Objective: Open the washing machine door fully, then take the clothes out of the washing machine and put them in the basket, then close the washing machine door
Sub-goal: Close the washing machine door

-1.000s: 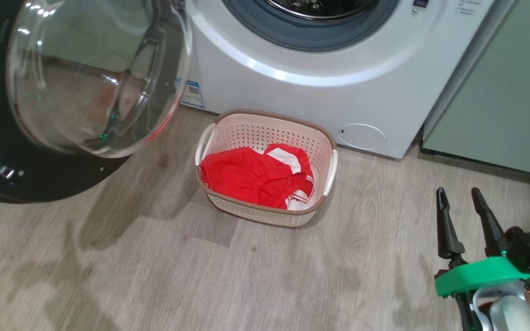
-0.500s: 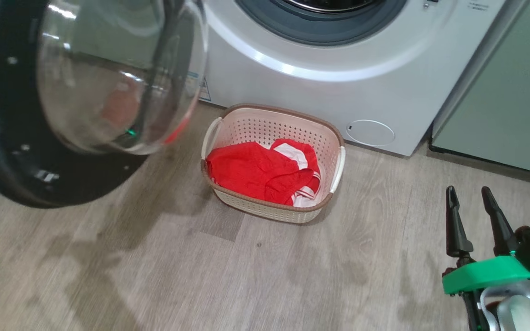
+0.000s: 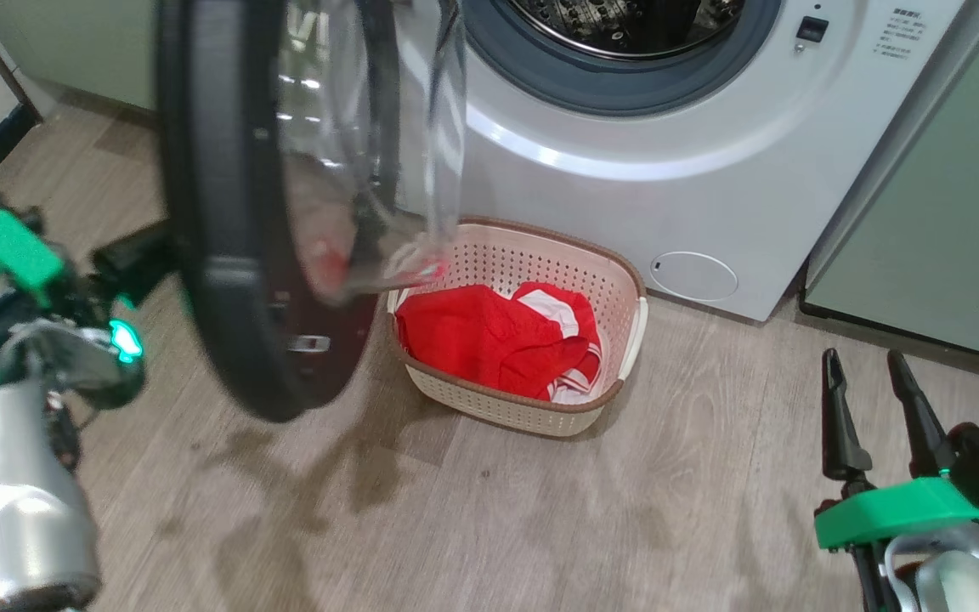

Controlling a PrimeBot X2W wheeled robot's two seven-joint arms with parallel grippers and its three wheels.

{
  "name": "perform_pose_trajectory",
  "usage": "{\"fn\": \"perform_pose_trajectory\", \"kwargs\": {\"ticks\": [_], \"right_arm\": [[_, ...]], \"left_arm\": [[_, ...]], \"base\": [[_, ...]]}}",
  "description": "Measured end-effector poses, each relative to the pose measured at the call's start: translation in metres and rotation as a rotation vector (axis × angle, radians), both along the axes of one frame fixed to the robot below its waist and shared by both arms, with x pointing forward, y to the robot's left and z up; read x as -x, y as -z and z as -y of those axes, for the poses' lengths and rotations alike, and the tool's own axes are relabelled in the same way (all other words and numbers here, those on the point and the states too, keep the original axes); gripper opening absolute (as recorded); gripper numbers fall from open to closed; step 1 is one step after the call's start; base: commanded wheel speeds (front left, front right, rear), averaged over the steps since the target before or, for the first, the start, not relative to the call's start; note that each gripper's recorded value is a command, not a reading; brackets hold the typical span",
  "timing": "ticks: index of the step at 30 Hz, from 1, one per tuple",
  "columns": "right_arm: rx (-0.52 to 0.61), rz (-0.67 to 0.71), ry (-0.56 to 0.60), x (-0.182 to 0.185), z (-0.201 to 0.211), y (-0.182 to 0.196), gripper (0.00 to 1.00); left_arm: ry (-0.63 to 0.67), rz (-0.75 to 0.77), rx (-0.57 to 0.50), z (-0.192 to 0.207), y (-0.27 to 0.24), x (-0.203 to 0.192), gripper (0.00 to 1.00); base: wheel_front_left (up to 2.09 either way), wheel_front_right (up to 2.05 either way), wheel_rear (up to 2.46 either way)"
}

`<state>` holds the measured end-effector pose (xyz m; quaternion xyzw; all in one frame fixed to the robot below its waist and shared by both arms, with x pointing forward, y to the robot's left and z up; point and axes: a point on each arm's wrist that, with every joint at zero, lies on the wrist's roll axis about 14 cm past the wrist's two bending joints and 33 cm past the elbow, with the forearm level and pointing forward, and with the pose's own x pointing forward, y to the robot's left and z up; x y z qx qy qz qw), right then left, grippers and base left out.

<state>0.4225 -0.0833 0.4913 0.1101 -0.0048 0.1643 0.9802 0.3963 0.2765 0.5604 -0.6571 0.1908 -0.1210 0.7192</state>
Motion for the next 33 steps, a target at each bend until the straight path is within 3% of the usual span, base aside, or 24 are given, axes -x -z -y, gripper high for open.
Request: {"fn": "perform_pose_trajectory", "kwargs": {"ticks": [10, 33], "right_arm": [[0.004, -0.005, 0.038, 0.009, 0.015, 0.001, 1.0], [0.03, -0.053, 0.38, 0.056, 0.134, 0.014, 1.0]], "left_arm": [[0.206, 0.035, -0.036, 0.08, -0.014, 0.006, 0.0], [0.319, -0.004, 0.017, 0.211, 0.022, -0.084, 0.0]], "base": [[0.0, 0.0, 0.0], [0.0, 0.0, 0.0]]}}
